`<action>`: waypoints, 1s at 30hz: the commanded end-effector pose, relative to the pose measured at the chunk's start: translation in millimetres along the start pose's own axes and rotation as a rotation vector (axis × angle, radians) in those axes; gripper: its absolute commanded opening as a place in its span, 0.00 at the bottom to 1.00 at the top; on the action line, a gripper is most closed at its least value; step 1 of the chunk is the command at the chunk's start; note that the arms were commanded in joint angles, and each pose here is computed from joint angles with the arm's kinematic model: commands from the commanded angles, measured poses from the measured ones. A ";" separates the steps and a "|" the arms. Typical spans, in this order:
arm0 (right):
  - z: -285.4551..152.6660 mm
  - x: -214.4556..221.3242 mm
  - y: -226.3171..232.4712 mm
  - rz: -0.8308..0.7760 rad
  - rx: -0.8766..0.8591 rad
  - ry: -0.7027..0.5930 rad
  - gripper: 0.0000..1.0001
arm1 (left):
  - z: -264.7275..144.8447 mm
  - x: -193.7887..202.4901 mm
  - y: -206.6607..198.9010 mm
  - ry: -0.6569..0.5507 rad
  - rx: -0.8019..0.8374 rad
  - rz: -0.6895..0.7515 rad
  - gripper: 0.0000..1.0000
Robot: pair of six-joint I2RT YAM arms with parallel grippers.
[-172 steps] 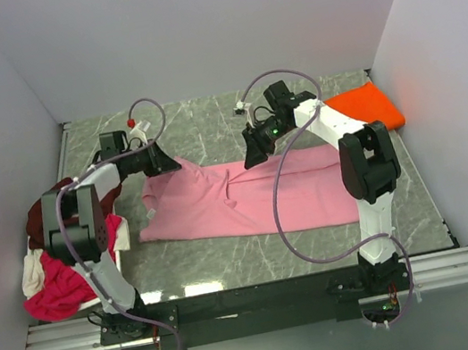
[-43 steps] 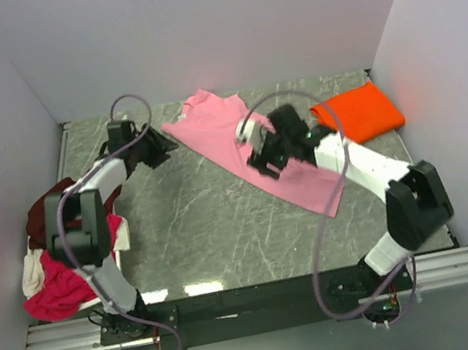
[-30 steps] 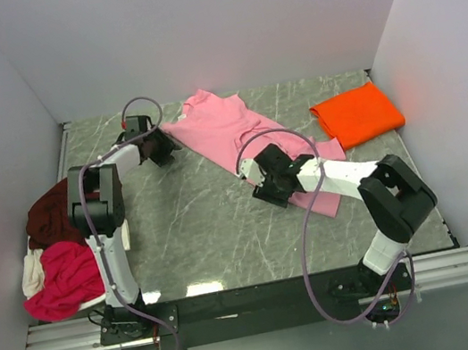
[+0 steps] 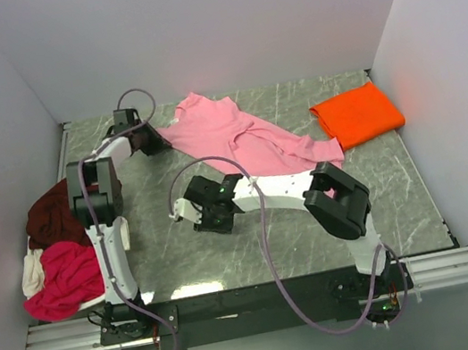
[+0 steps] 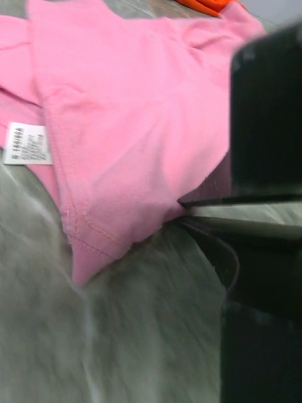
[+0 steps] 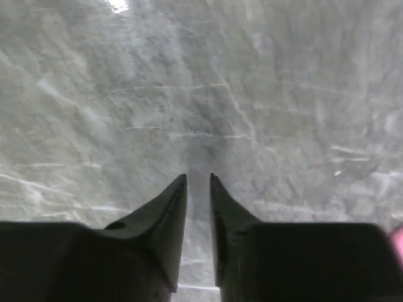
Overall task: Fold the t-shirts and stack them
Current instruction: Fold the tshirt
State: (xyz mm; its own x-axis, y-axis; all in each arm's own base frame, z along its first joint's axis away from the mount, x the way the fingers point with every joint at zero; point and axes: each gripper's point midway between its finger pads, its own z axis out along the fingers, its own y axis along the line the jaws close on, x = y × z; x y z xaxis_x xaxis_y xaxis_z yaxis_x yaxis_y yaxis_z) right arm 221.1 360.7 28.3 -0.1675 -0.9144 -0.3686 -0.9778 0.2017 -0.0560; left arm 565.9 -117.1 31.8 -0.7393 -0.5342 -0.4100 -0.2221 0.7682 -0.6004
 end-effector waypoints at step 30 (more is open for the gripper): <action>-33.1 148.7 -49.5 0.098 0.115 0.183 0.01 | -116.1 -24.2 -58.5 -0.180 0.225 0.232 0.49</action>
State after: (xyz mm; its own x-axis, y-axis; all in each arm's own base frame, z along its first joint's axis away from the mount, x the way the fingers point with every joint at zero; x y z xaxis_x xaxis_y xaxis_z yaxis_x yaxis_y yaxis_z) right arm 275.0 169.7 13.7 -0.3345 -0.9221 -0.1946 -0.8900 0.3770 -0.2565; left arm 524.2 -102.4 121.4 -0.6695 -0.4350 -0.6021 0.0160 0.8020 -0.5971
